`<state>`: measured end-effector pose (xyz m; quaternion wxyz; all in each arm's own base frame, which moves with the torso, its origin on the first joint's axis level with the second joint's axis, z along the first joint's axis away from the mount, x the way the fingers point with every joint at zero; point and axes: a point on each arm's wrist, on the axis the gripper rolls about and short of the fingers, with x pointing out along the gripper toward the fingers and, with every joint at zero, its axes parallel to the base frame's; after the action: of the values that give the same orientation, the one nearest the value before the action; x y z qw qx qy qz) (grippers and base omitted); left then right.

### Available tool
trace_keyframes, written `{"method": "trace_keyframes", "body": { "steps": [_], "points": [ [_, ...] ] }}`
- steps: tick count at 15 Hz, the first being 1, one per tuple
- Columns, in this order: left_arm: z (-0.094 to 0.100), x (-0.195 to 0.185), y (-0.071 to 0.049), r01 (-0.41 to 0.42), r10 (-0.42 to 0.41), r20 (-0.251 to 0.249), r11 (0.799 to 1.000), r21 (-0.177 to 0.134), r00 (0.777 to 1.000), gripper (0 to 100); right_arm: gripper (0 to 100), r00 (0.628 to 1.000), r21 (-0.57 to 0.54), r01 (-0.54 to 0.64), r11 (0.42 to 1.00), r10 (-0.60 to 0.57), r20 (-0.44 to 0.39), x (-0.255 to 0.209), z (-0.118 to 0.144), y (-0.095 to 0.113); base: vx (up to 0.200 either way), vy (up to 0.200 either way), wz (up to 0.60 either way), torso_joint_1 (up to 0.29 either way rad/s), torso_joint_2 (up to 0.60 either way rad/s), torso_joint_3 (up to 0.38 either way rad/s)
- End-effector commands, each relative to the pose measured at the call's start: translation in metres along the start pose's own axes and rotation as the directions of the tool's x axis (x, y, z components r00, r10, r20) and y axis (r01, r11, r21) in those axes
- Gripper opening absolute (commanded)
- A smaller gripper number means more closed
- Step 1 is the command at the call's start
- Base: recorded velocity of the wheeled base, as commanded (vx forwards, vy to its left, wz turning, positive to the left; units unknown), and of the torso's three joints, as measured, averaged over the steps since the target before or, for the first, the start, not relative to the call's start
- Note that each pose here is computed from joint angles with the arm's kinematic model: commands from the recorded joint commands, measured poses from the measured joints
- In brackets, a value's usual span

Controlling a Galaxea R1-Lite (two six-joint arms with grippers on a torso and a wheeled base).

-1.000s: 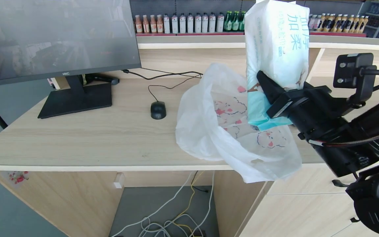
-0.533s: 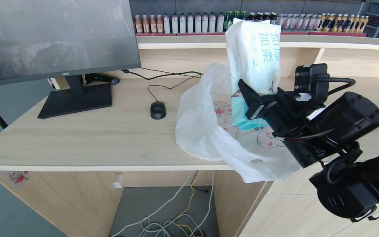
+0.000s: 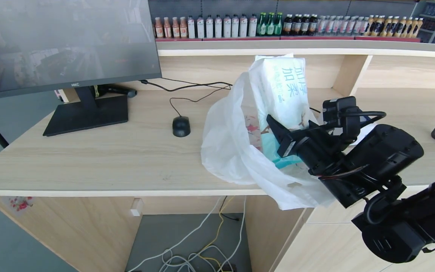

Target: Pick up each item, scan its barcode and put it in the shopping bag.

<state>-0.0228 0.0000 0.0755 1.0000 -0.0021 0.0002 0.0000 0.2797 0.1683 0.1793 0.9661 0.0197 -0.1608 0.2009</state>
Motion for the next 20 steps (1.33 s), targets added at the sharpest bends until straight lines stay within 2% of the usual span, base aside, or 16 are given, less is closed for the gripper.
{"method": "trace_keyframes", "body": {
  "steps": [1, 7, 17, 20],
  "points": [
    [0.000, 0.000, 0.000, 0.000, 0.000, 0.000, 1.000, 0.000, 1.000, 100, 0, 1.000, -0.001, 0.000, 1.000, 0.000, -0.002, -0.007, 0.004, -0.001, 0.000, 0.000, 0.00, 0.000, 0.00, 0.000],
    [0.000, 0.000, 0.000, 0.000, 0.000, 0.000, 1.000, 0.000, 1.000, 100, 0, 0.999, -0.003, -0.013, 1.000, 0.013, -0.030, -0.009, -0.003, 0.003, 0.000, 0.000, 0.00, 0.000, 0.00, 0.000],
    [0.000, 0.000, 0.000, 0.002, -0.002, 0.000, 1.000, 0.000, 1.000, 100, 0, 0.993, -0.010, -0.021, 1.000, 0.020, -0.118, -0.002, -0.040, 0.007, 0.000, 0.000, 0.00, 0.000, 0.00, 0.000],
    [0.000, 0.000, 0.000, 0.000, 0.000, 0.000, 1.000, 0.000, 1.000, 100, 0, 0.993, -0.012, -0.017, 1.000, 0.015, -0.121, 0.001, -0.045, 0.006, 0.000, 0.000, 0.00, 0.000, 0.00, 0.000]
  ]
}}
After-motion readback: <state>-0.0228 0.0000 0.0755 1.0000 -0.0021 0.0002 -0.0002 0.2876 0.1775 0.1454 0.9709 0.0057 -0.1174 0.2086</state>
